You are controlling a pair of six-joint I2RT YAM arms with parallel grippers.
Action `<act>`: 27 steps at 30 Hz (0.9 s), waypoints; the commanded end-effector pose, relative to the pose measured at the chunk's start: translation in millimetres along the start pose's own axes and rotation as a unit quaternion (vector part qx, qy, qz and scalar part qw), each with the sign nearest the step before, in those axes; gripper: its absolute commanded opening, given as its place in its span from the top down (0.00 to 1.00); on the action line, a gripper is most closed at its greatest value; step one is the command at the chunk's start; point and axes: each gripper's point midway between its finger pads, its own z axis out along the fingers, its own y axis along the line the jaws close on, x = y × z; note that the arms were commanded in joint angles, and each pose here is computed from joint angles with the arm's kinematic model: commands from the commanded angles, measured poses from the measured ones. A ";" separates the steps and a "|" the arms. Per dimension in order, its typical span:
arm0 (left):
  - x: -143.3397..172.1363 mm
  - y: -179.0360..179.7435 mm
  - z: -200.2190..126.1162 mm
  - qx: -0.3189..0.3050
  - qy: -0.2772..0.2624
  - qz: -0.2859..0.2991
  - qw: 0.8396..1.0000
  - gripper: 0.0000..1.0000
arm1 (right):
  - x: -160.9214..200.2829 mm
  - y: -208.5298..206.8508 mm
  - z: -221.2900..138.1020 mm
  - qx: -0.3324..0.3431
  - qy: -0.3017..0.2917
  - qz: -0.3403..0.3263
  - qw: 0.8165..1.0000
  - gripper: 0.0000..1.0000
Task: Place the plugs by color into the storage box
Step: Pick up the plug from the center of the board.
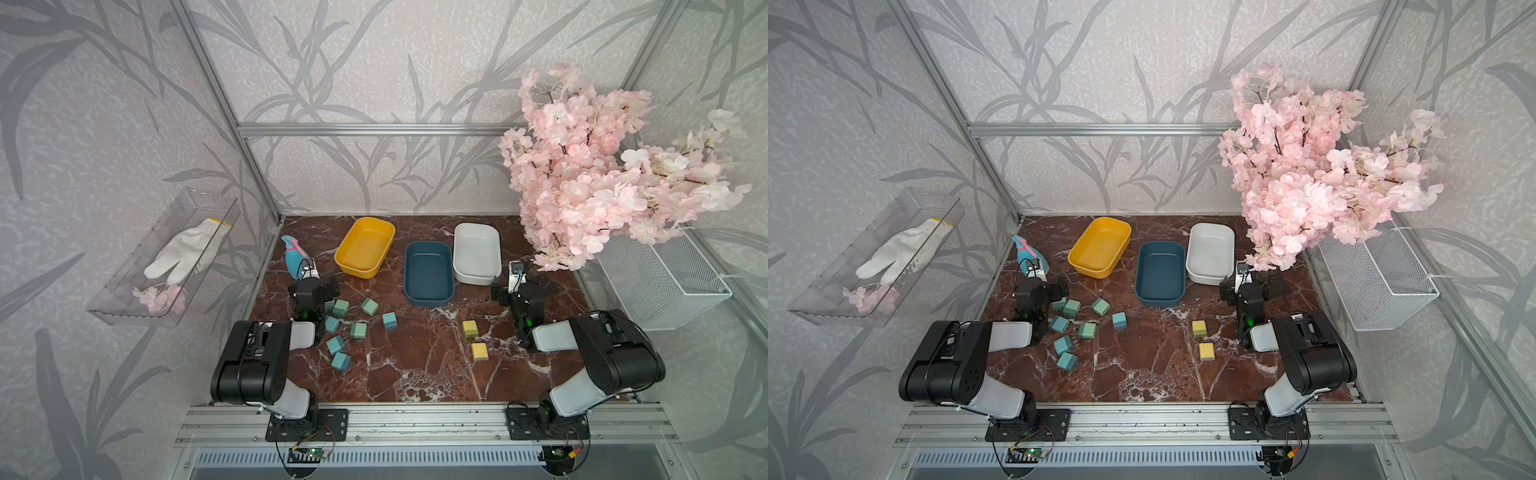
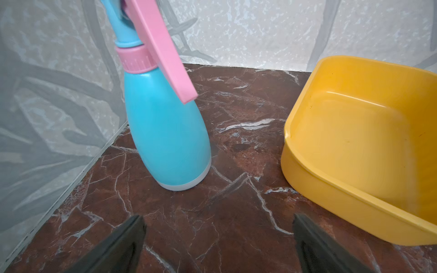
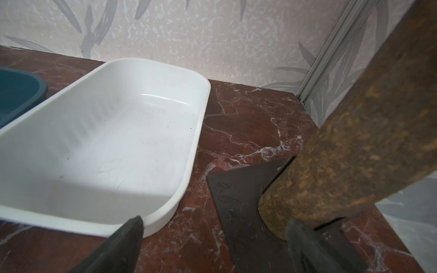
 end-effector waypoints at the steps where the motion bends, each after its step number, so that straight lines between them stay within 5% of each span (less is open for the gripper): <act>1: 1.2 1.4 0.9 0.000 0.004 -0.003 1.000 0.00 | -6.6 -3.1 1.8 0.007 -0.010 0.007 1.000 0.01; 22: 1.0 1.5 1.1 0.000 0.004 -0.004 1.000 0.00 | -6.2 -2.5 2.0 0.005 -0.009 0.007 1.000 0.01; 27: -3.3 6.5 -0.2 -0.021 -0.005 -0.006 1.000 0.15 | -14.4 -9.3 -8.6 0.017 -0.031 0.015 0.999 0.01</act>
